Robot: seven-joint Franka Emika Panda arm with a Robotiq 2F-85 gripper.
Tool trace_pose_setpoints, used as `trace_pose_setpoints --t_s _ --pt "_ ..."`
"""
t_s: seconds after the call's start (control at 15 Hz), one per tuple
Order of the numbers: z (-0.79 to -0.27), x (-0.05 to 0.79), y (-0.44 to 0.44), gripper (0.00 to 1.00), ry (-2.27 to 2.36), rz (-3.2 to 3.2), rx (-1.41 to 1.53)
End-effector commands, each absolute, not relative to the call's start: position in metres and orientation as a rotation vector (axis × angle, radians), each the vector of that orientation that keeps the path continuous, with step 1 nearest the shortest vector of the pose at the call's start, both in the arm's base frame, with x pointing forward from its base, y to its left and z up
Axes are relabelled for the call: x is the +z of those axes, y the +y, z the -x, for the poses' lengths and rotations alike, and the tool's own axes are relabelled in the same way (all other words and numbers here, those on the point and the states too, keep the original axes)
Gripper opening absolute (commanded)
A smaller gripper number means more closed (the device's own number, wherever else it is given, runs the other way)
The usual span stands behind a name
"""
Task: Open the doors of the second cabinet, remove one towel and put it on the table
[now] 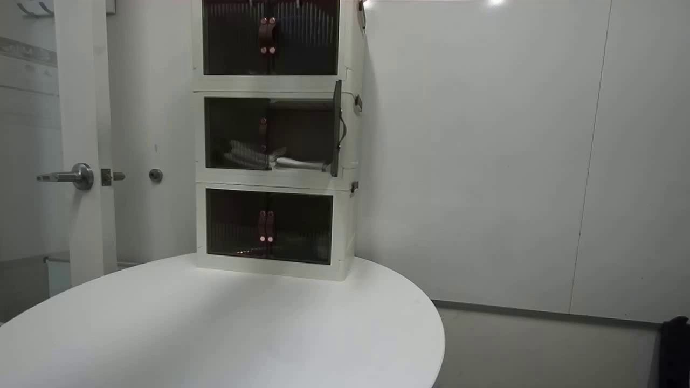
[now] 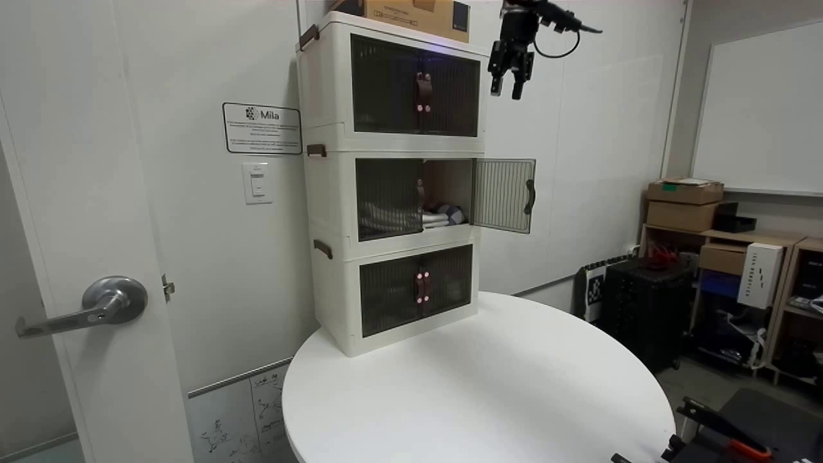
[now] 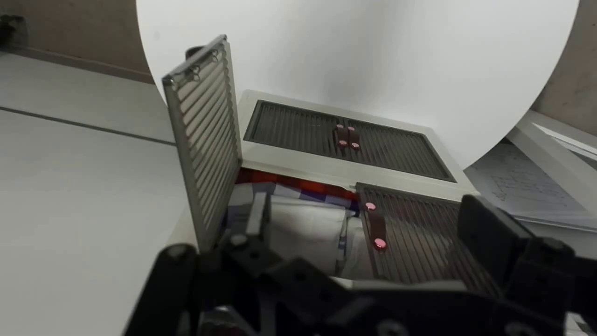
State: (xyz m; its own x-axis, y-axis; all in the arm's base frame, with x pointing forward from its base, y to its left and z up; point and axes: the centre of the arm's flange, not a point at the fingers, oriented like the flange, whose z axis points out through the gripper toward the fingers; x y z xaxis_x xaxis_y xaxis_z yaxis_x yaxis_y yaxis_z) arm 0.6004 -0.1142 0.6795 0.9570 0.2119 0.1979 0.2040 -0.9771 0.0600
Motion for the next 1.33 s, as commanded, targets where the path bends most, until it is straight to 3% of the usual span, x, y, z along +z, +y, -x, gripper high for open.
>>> trace_pose_setpoints --t_s 0.0,0.47,1.27 --pt "-0.647 0.621 -0.085 1.00 0.254 -3.061 0.351" --pt "-0.709 0.537 -0.007 1.00 0.147 -3.049 0.396" --pt "-0.734 0.486 0.045 1.00 -0.404 -2.597 0.422"
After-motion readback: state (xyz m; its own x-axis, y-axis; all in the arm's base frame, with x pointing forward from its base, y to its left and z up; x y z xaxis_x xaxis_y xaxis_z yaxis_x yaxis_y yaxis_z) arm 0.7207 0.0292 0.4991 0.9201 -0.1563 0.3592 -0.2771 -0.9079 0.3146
